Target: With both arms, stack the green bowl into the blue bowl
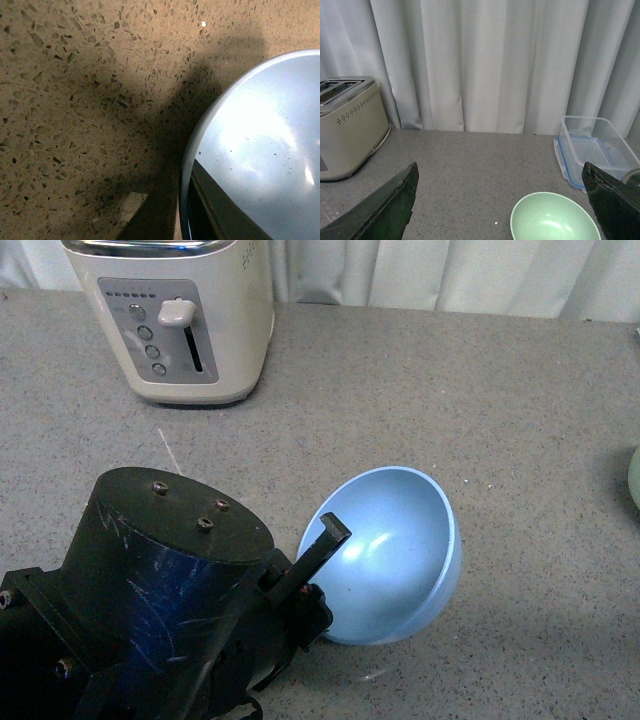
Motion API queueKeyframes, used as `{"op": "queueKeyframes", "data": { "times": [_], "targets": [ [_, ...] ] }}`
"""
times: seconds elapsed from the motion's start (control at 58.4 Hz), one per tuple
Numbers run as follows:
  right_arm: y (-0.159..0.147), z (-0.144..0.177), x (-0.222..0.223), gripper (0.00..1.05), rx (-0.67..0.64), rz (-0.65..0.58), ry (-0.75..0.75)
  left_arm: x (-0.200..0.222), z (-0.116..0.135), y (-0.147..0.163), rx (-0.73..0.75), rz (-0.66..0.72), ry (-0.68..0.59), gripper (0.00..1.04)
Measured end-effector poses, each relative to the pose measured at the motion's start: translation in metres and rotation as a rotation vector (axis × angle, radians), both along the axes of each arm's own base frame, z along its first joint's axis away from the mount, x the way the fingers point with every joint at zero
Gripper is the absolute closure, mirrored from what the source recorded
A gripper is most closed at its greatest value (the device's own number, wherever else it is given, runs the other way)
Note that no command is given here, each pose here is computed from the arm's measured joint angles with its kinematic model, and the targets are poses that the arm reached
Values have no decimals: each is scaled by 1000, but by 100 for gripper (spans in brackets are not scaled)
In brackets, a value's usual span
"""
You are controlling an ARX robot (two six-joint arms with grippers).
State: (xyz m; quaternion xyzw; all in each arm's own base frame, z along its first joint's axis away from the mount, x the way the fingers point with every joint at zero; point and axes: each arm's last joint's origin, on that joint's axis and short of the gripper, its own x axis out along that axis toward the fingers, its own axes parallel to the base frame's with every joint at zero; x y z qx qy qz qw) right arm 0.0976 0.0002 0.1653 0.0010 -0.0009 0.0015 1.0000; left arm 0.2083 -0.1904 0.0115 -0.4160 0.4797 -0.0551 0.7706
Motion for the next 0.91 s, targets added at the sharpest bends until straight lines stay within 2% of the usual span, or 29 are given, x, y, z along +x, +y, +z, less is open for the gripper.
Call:
{"op": "queueKeyframes", "data": {
  "times": [0.377, 0.565, 0.77, 0.907],
  "targets": [
    [0, 0, 0, 9, 0, 0, 0, 3, 6, -2, -4, -25, -42, 38],
    [0, 0, 0, 9, 0, -1, 0, 8, 16, 19, 58, 29, -89, 6],
    [0, 0, 0, 9, 0, 0, 0, 19, 28, 70, 249, 101, -121, 6],
    [0, 0, 0, 9, 0, 0, 0, 28, 50, 101, 329, 98, -187, 6]
  ]
}}
